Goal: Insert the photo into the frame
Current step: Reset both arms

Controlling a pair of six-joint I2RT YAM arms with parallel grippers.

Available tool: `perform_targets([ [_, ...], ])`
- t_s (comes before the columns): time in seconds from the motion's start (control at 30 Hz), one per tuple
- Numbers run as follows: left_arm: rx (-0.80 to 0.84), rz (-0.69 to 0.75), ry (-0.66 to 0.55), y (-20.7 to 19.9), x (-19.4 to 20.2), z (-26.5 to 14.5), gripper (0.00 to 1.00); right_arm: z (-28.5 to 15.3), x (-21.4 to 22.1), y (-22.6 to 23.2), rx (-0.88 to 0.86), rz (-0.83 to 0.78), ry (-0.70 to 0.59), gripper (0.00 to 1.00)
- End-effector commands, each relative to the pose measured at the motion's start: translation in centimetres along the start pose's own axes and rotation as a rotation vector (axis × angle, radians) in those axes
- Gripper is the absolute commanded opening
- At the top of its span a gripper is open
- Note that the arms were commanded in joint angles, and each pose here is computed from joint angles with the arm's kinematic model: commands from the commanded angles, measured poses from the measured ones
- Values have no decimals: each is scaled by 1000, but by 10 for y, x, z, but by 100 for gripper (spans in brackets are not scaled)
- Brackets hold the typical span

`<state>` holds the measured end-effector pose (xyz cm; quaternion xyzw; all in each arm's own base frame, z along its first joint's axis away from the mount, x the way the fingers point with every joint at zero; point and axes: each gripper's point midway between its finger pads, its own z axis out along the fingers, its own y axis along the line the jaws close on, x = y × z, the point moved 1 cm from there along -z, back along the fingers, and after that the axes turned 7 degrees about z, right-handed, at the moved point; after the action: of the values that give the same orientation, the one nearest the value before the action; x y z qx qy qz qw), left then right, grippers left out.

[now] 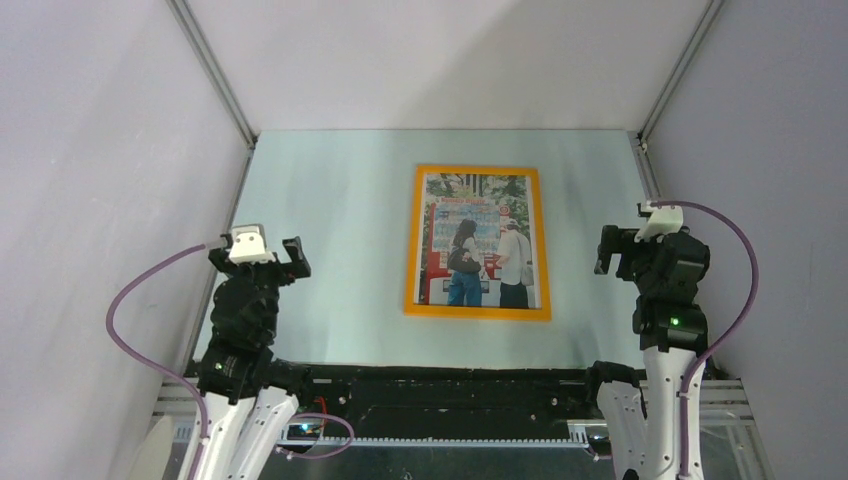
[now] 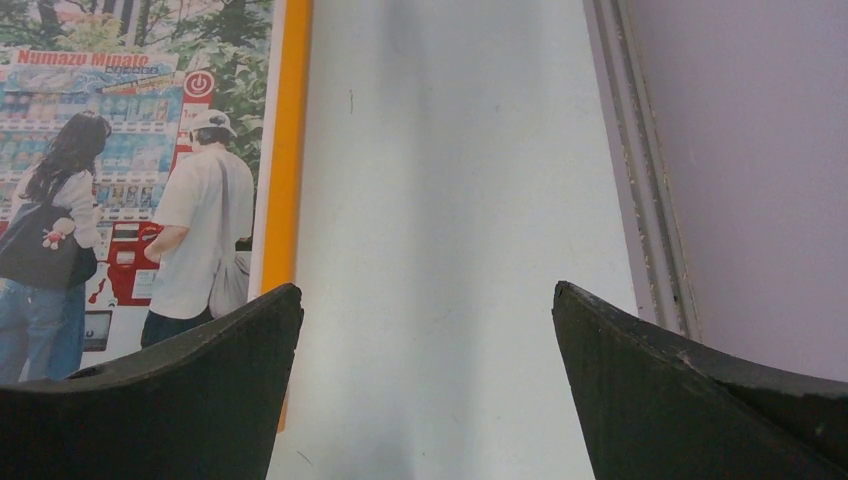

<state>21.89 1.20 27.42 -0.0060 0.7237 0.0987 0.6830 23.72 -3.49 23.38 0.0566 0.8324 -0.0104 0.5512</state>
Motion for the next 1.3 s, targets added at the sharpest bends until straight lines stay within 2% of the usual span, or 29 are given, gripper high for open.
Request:
perform_targets([
  [0.0,-39,-52,-28,1,2,10,100,-5,-3,1,-16,-31,-20,100],
  [0.33,-26,-68,-22,-7,19,17,100,-15,-6,-1,-5,-60,-57,99],
  [0.83,-108,-44,44,3,-10,38,100,-20,-6,3,-33,-78,-72,99],
  [1.03,-142,-74,91,2,6,46,100,-22,-7,1,-24,-76,-79,99],
  [1.27,-125,-122,-27,4,-2,35,100,-20,-6,2,-27,-77,-73,100],
])
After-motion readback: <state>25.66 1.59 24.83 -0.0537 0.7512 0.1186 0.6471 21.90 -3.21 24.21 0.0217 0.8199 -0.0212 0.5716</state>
